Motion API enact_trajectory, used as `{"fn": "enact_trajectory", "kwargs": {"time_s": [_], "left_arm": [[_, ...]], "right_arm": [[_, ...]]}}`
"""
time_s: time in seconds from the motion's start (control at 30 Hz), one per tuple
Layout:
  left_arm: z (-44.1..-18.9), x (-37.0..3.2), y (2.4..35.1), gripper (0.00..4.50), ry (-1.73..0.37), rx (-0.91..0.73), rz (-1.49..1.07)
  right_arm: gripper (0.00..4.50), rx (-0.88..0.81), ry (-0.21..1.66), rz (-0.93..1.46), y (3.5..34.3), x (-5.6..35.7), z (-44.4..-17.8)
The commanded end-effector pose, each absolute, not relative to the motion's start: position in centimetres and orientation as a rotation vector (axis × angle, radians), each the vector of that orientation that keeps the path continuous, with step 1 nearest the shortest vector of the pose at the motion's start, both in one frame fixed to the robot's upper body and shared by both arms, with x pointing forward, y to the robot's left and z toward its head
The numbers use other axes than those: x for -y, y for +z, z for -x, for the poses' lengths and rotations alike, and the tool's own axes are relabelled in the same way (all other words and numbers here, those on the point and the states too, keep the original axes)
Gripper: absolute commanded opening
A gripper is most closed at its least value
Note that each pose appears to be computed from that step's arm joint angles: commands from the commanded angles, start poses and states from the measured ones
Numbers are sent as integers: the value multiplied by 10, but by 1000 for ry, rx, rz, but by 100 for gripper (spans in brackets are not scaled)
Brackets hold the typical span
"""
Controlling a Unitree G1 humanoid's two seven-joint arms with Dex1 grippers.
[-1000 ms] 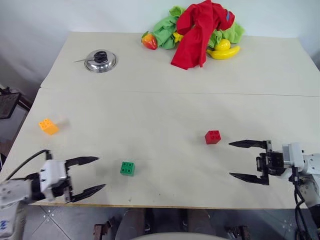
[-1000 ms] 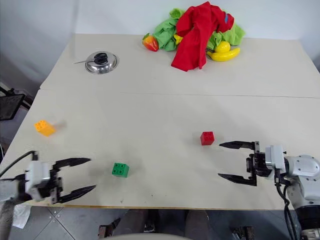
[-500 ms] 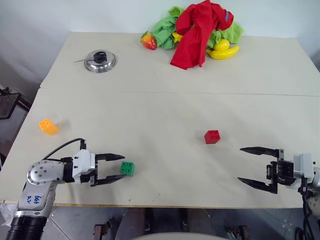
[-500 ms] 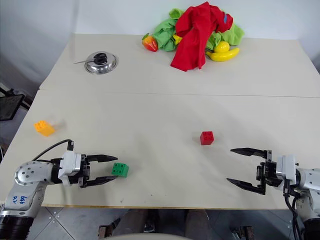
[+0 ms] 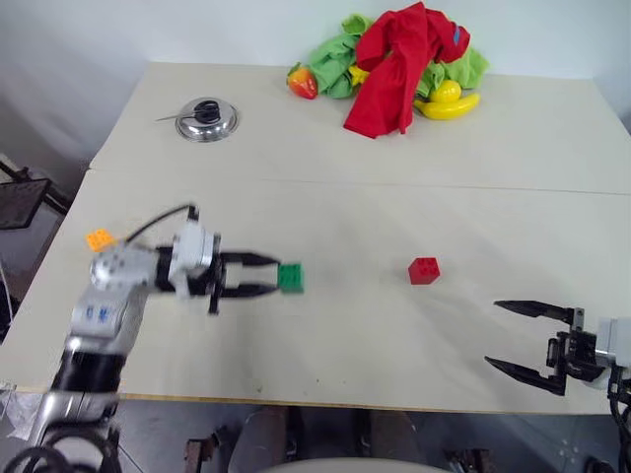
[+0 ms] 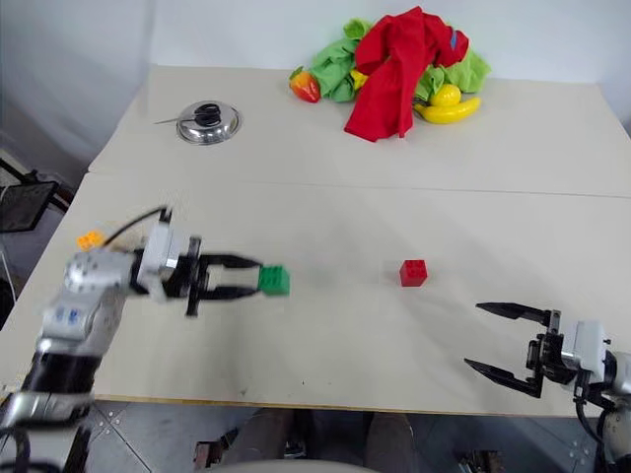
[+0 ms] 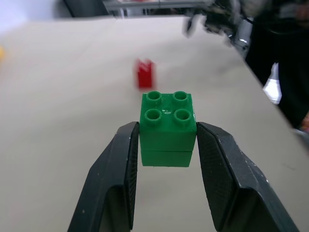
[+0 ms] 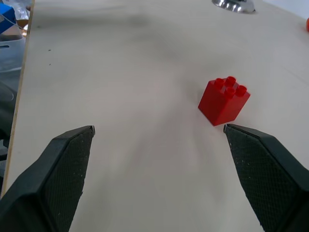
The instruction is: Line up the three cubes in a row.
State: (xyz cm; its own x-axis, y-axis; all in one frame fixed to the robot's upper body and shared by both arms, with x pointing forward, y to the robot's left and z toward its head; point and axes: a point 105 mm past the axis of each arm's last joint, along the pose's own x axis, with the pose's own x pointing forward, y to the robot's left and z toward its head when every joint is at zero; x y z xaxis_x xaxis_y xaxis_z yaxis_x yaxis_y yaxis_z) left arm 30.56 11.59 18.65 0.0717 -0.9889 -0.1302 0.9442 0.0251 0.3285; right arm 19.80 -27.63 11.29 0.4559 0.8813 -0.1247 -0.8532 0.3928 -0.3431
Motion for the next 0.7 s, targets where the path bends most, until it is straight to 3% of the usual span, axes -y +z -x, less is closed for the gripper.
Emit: {"fn": "enact_trajectory", "kwargs": {"time_s": [0.03, 0.17, 0.33, 0.7], "left_arm": [[-318, -89, 167, 145, -1583, 56, -387], [-347, -49, 158, 145, -1540, 37, -454], [-355, -38, 143, 145, -1505, 14, -512], [-332, -45, 134, 145, -1584, -8, -486]], "right_arm": [[450, 118, 1063, 401, 121, 281, -194], [450, 162, 965, 386, 129, 286, -196], [450, 198, 927, 383, 133, 283, -196], [450, 221, 921, 378, 134, 279, -205]]}}
